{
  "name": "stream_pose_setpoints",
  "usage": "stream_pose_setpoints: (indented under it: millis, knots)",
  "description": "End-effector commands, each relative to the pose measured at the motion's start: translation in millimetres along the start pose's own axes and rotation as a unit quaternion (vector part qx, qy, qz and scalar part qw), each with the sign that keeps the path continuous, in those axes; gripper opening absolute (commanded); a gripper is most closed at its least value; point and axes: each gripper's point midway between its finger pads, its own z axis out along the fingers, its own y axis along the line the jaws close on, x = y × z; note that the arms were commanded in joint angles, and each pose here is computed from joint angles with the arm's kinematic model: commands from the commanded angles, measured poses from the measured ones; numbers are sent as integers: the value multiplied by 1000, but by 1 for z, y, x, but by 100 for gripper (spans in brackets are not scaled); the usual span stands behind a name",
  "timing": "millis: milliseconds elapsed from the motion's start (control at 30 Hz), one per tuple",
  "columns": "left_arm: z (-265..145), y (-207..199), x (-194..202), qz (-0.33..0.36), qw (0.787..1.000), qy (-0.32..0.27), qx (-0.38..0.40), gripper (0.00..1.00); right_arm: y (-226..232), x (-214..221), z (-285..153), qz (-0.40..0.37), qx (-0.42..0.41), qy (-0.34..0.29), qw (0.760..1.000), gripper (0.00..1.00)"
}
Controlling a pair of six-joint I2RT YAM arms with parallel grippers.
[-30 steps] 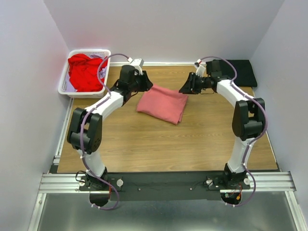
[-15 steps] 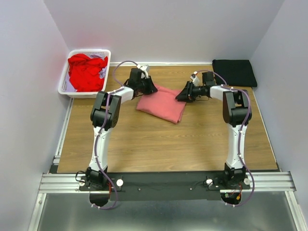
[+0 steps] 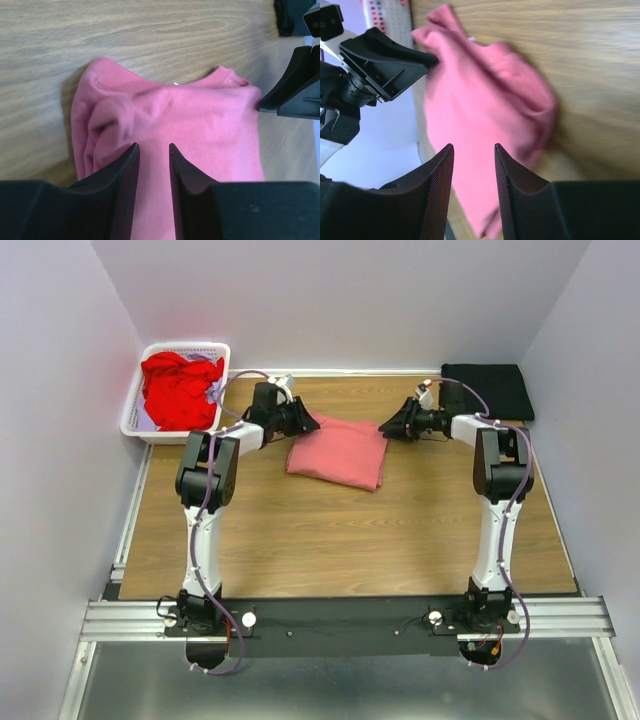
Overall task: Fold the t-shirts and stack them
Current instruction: Fold the tshirt
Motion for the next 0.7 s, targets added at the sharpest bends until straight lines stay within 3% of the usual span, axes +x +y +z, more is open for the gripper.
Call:
stream_pose_setpoints:
  millis: [0,133,333,467,667]
  knots:
    - [-49,-58,-39,29,997,-44,48,43,77,3,-8,-66,-42,-6,997,45]
    - [-83,-80,-30,39,996,-53,58,48,101,45,-3,-83,-59,31,994,45]
    - [-98,-66,37,32,999,-1,44,45,97,118,12,-72,-71,112,989,45]
    - [-83,-29,91,-8,998,65,25,39,51,147,22,-35,-46,144,988,45]
    - [-84,0,127,-59,993,97,-25,31,-14,171,26,5,1,154,988,43]
